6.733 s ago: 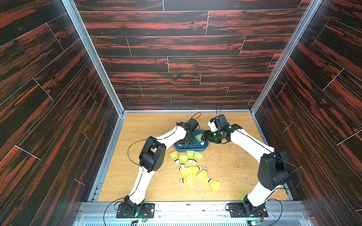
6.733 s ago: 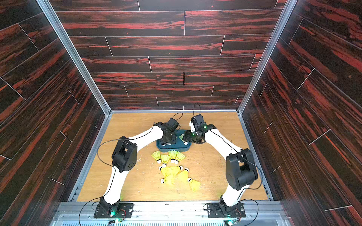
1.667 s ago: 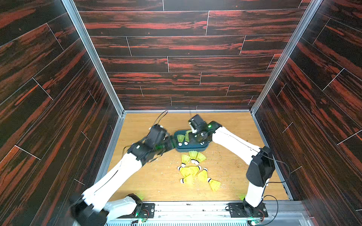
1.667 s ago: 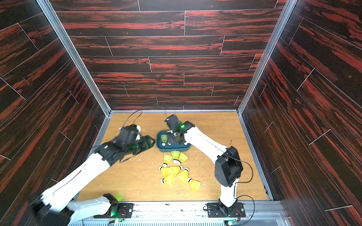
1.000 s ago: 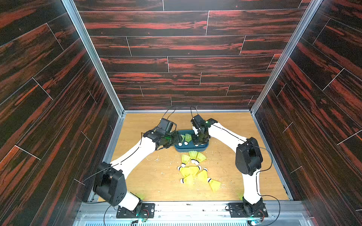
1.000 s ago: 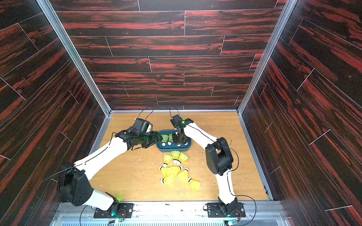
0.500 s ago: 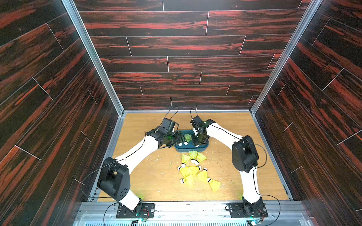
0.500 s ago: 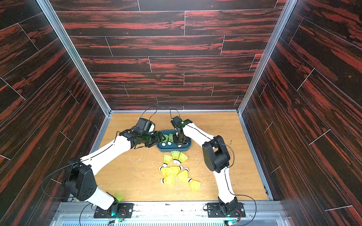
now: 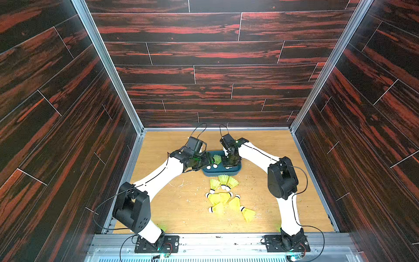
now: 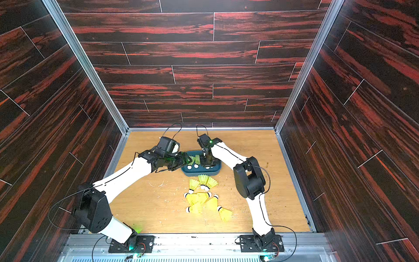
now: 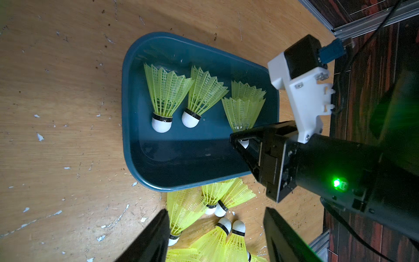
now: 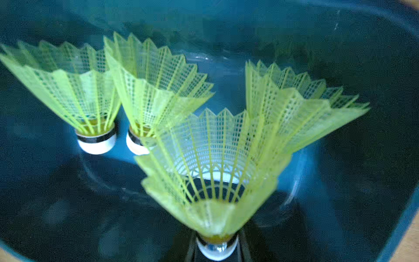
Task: Put the shuttlecocks into the storage box
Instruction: Place the shuttlecock in the storage box.
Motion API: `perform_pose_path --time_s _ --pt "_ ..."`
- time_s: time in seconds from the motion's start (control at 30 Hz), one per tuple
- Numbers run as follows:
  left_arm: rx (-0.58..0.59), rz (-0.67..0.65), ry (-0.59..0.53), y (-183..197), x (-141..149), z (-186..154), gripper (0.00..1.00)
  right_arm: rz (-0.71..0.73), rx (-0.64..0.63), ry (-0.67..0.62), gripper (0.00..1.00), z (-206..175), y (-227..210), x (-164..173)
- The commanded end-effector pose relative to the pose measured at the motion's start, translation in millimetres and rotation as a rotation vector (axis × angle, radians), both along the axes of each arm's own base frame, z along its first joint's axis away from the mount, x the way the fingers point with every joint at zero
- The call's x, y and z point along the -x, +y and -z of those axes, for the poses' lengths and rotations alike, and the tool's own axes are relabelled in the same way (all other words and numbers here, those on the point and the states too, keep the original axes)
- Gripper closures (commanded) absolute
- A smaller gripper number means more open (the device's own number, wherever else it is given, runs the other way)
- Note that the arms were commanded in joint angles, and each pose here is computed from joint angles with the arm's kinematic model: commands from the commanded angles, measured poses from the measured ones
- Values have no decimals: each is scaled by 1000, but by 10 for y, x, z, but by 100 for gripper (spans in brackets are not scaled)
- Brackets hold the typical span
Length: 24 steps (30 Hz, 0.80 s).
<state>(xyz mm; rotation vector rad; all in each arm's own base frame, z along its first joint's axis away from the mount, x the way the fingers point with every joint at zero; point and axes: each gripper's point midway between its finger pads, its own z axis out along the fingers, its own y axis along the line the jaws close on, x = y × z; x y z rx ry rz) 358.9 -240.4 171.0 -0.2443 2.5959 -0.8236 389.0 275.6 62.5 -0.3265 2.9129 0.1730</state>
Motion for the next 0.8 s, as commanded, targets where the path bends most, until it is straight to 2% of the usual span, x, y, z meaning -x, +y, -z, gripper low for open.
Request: perform_pose_path --time_s 0.0,0.23,0.57,0.77 --pt "11 5 -37 18 -12 -133 30 23 20 16 76 118 -25 -33" --pt "13 4 -31 20 0 -119 31 39 8 37 72 167 -1 10" --pt "17 2 -33 22 8 -125 31 41 11 39 54 183 -9 40" --pt "18 1 -31 24 15 -121 31 48 15 25 52 141 -21 23"
